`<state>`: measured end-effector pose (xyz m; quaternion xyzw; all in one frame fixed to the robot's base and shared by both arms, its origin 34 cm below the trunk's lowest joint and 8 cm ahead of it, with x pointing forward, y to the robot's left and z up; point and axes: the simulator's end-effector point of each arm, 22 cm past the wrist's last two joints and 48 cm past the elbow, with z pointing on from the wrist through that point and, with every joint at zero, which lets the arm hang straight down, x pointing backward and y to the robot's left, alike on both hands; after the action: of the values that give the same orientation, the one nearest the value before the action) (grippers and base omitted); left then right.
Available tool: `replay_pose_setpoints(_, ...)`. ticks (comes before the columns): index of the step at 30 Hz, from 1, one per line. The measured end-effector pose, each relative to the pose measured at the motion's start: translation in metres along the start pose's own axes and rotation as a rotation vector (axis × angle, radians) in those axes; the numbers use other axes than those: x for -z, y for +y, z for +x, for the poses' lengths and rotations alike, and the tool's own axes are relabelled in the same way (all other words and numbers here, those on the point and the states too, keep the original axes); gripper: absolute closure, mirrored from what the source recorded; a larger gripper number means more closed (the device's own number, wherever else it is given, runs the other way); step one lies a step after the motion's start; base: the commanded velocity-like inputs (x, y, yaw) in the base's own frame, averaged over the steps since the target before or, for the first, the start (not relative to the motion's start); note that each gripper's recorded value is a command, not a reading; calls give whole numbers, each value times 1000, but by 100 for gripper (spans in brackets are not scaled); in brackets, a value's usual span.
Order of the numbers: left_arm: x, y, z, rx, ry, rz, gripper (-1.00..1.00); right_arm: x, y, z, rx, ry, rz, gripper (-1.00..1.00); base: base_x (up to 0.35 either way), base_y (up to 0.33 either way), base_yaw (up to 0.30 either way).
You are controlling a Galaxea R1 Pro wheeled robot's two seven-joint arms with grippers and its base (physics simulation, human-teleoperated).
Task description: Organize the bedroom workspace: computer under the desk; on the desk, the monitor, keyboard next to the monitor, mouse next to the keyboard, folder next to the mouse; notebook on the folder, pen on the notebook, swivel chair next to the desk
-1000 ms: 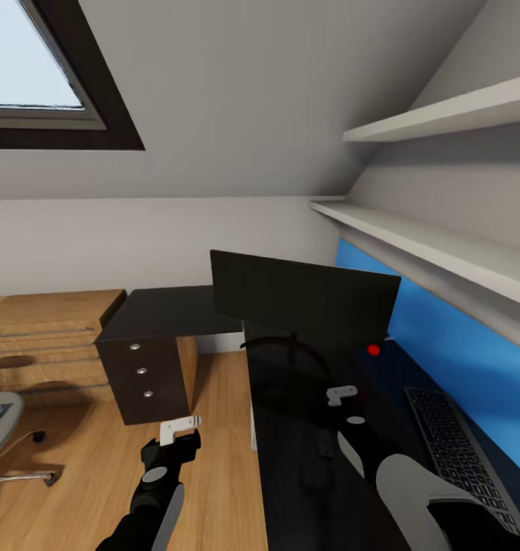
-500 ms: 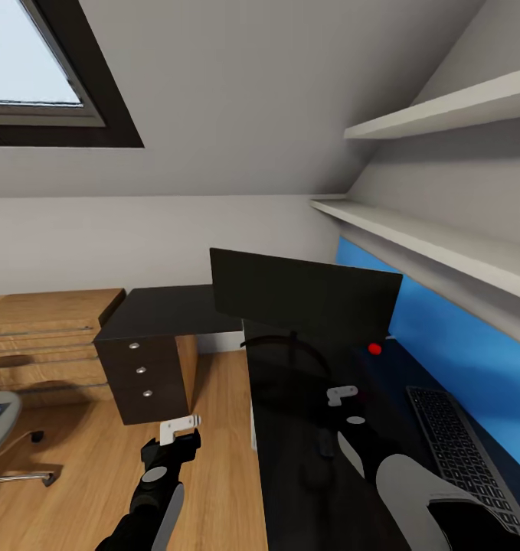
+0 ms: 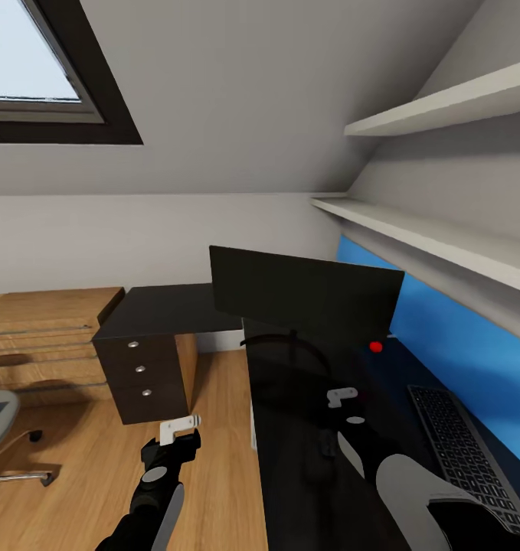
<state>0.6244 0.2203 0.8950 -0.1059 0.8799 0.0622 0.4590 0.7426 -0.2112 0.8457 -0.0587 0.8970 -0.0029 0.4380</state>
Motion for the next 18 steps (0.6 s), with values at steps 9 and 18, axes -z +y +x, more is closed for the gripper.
replay_pose_setpoints(9,-7,-1,7,-1,1,0,-100,-7,-1,13,-16,34,1,-100,0,0,0)
replay_pose_setpoints(18,-15,-1,14,-1,1,0,-100,-15,0,20,-19,38,1,-100,0,0,0)
